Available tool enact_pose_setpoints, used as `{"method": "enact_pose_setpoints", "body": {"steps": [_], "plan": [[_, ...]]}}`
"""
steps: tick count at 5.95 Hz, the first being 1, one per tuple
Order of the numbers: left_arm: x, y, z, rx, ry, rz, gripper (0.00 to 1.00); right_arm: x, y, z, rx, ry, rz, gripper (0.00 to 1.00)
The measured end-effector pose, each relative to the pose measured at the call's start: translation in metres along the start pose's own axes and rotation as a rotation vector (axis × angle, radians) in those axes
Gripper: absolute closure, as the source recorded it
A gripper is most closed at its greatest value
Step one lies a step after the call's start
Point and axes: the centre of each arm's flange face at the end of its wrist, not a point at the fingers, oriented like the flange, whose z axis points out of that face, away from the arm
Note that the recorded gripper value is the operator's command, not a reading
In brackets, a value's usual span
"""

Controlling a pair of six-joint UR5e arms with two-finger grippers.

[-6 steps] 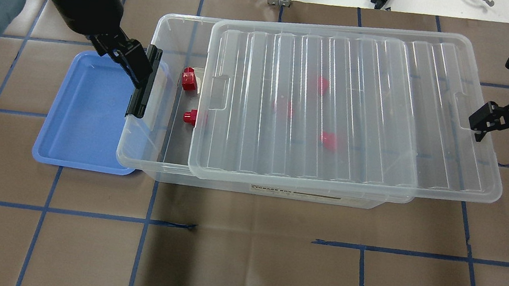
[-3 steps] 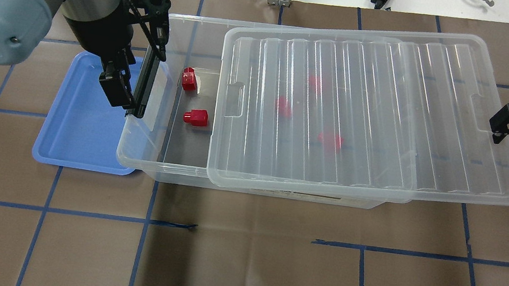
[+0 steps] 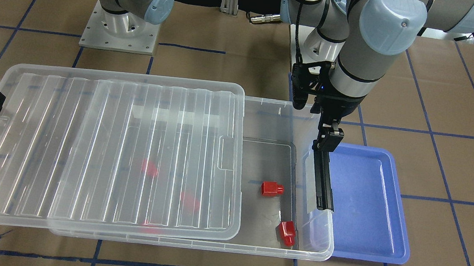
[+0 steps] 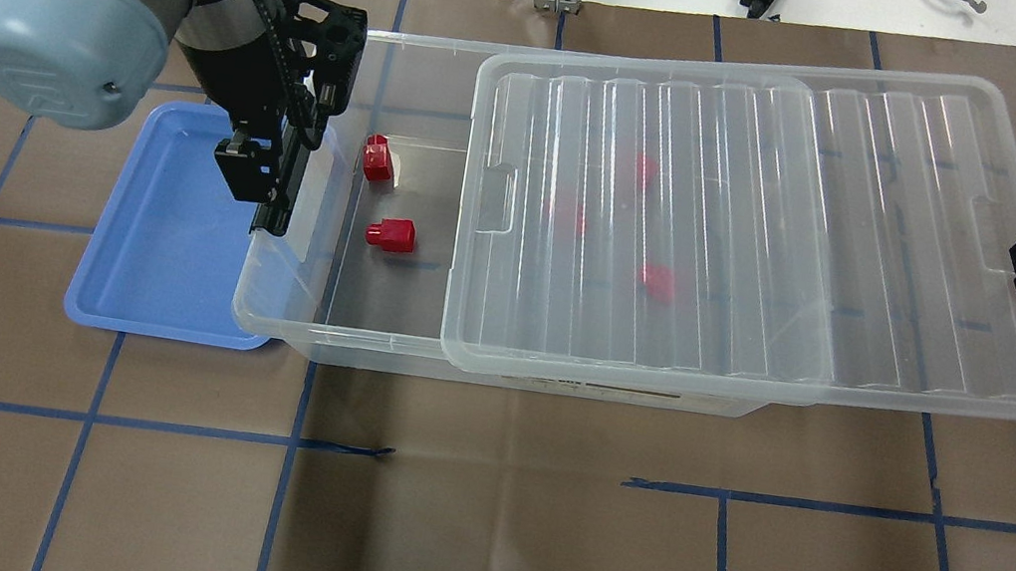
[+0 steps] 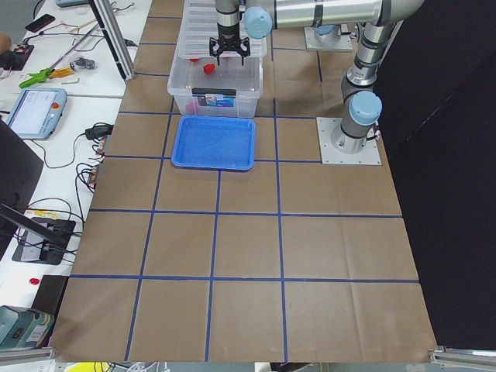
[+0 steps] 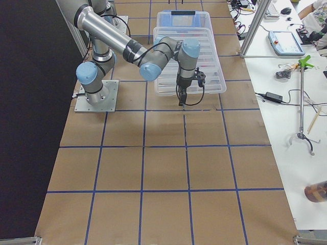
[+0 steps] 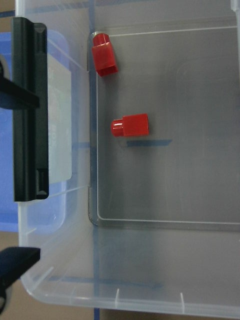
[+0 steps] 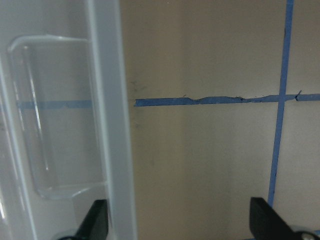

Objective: Place red block in blue tray from box

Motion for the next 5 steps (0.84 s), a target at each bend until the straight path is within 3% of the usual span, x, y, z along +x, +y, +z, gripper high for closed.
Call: {"method": "enact_pose_setpoints", "body": {"steps": [5], "plan": [[-0.062,-0.028,0.127,0.005,0.008,0.032,0.03,0.032,0.018,0.015,-0.035,-0.034,0.073,0.0]]}}
